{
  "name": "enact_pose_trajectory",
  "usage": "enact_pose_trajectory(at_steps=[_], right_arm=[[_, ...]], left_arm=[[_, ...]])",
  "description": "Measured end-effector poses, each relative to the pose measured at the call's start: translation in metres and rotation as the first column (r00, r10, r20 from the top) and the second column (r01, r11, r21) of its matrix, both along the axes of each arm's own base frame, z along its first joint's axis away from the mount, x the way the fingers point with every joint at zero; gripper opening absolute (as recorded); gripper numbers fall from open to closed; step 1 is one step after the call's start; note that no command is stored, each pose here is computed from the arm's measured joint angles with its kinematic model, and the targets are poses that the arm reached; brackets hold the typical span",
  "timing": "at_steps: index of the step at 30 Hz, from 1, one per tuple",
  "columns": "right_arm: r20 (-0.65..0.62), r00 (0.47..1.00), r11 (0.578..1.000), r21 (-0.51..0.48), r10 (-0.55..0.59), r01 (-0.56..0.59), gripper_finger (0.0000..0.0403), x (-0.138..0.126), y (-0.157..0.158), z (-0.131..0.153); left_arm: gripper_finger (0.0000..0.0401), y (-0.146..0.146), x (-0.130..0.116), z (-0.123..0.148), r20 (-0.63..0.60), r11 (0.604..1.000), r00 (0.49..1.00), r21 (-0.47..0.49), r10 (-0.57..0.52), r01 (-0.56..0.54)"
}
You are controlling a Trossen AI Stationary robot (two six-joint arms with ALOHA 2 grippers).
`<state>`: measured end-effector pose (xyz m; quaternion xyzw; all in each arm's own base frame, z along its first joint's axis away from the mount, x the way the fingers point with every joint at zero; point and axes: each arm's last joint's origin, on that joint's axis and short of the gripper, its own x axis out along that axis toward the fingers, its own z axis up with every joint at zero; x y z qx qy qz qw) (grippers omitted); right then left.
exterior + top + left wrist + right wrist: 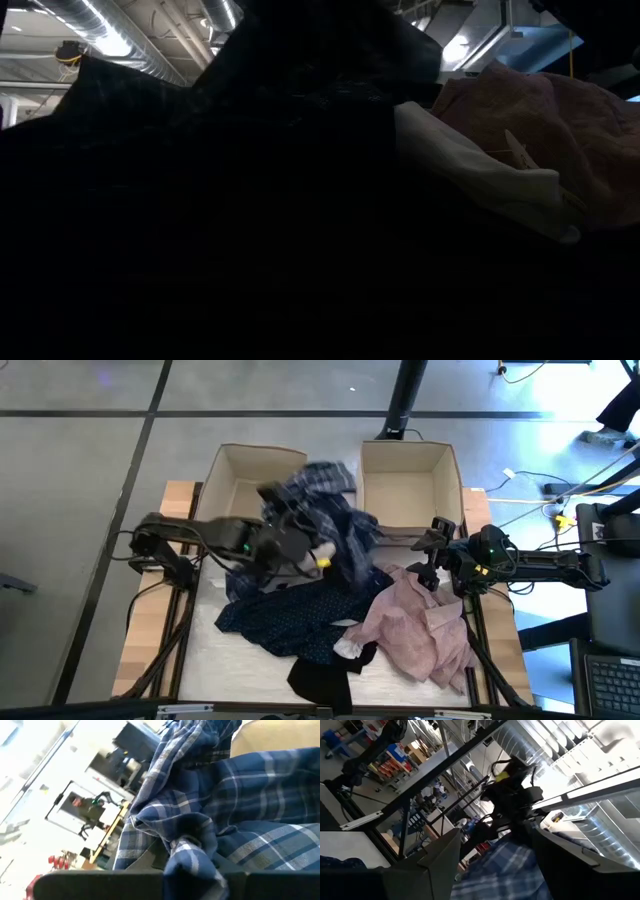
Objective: Sort clothes
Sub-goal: Put the blue checkered into the left laundry organizer
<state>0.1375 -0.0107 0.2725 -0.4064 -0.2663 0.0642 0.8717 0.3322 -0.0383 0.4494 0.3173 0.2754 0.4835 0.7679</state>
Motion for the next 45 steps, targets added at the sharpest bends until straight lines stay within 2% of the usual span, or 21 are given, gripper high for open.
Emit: enact_pose_trajectory(at_steps=[8, 18, 22, 26, 33, 36, 40, 45], right_arm=[[0.001, 1.000, 1.000, 0.015, -0.028, 0.028, 0.0250, 0.000, -0.001, 0.000], [0.001, 1.000, 0.999, 0.016, -0.030, 0.030, 0.0250, 0.000, -0.001, 0.000], [-0.002, 0.999, 0.999, 0.024, -0.046, 0.046, 0.0250, 0.001, -0.001, 0.000], [-0.015, 0.997, 0.997, 0.035, -0.071, 0.071, 0.0250, 0.002, -0.002, -0.001], [-0.045, 0.991, 0.990, 0.063, -0.125, 0.127, 0.0250, 0.003, -0.004, -0.004], [-0.046, 0.987, 0.985, 0.073, -0.153, 0.156, 0.0250, 0.003, -0.005, -0.004], [-0.048, 0.983, 0.980, 0.084, -0.177, 0.180, 0.0250, 0.003, -0.006, -0.004], [-0.083, 0.981, 0.979, 0.084, -0.177, 0.183, 0.0250, 0.005, -0.006, -0.007]], left_arm=[[0.0019, 0.029, -0.052, 0.053, 0.158, 0.998, 0.986, -0.002, 0.057, -0.057], [0.0016, 0.058, -0.107, 0.110, 0.339, 0.989, 0.933, 0.037, 0.123, -0.144], [0.0020, 0.063, -0.120, 0.137, 0.451, 0.985, 0.890, 0.112, 0.068, -0.132], [0.0019, 0.069, -0.131, 0.154, 0.531, 0.962, 0.846, 0.255, -0.058, -0.093], [0.0020, 0.091, -0.139, 0.165, 0.513, 0.875, 0.849, 0.463, -0.130, -0.145], [0.0024, 0.102, -0.142, 0.166, 0.508, 0.855, 0.853, 0.488, -0.118, -0.173], [0.0022, 0.119, -0.135, 0.153, 0.445, 0.881, 0.895, 0.432, -0.025, -0.190], [0.0022, 0.139, -0.116, 0.116, 0.231, 0.942, 0.963, 0.268, 0.140, -0.202]])
